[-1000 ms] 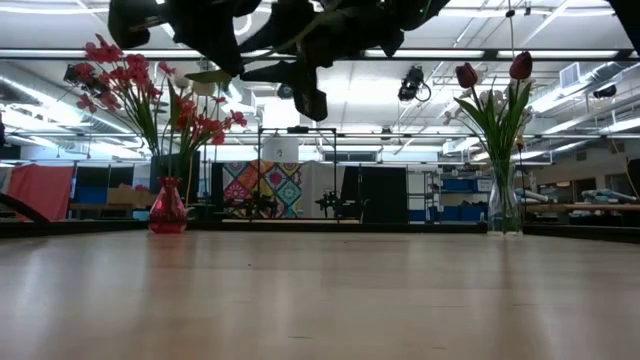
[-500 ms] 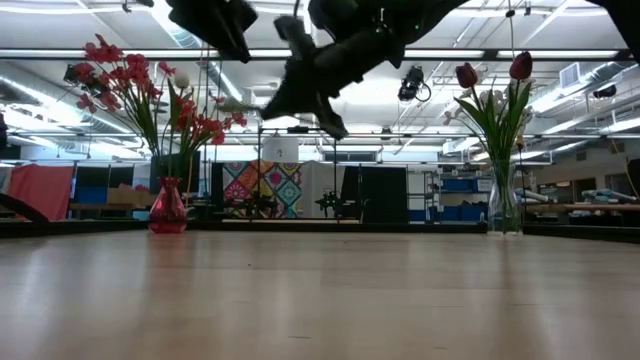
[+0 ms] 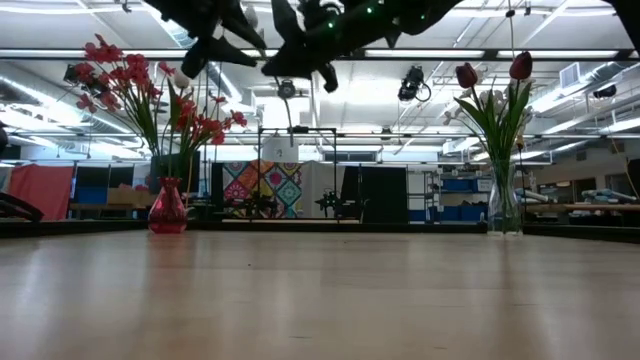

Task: Sort flowers into vase by color
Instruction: Put the white flower into the red vase

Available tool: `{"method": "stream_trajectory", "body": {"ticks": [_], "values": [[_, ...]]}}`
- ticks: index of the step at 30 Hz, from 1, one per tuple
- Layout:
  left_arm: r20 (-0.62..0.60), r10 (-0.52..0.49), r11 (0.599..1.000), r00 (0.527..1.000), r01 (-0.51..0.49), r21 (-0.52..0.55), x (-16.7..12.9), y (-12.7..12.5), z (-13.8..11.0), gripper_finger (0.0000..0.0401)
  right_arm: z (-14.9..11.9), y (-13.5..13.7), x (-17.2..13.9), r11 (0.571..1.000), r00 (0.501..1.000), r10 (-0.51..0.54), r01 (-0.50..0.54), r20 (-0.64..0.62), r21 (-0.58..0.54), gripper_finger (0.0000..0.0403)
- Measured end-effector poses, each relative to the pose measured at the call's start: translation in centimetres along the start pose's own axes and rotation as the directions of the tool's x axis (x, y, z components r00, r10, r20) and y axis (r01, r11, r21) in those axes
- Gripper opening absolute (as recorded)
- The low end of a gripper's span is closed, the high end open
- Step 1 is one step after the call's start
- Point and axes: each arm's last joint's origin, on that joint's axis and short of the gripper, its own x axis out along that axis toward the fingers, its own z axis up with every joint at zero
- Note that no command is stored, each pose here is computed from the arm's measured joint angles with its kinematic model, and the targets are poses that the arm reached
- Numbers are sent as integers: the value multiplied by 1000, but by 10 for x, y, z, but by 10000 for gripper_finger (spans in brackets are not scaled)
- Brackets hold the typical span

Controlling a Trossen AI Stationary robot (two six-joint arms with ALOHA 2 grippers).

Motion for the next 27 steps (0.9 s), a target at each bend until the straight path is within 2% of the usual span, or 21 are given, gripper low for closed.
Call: {"method": "stream_trajectory", "body": {"ticks": [3, 6, 12, 17, 20, 24, 27], "values": [[180, -70, 996, 981, 80, -48, 0, 8, 1, 170, 5, 6, -1, 996, 998, 22, -17, 54, -84, 9], [287, -126, 991, 950, 135, -13, -3, 9, 2, 169, 4, 8, -1, 992, 998, 49, -43, 44, -118, 9], [298, -135, 990, 945, 115, 84, -5, 7, 5, 148, 5, 3, 0, 989, 996, 79, -74, 36, -128, 9], [293, -122, 989, 948, 91, 119, -5, 8, 4, 73, 7, -7, 1, 989, 996, 87, -82, 33, -125, 11], [292, -92, 991, 952, 60, 116, -7, 9, 3, 19, 7, -15, 2, 986, 993, 118, -116, 13, -120, 40], [263, -67, 986, 963, 23, 167, -12, 11, 1, 13, 1, -33, 3, 994, 993, 81, -86, -87, -61, 89], [203, 16, 970, 979, -64, 233, -27, 13, 4, 11, -6, -54, 3, 1000, 983, 14, -16, -183, -12, 121]]}}
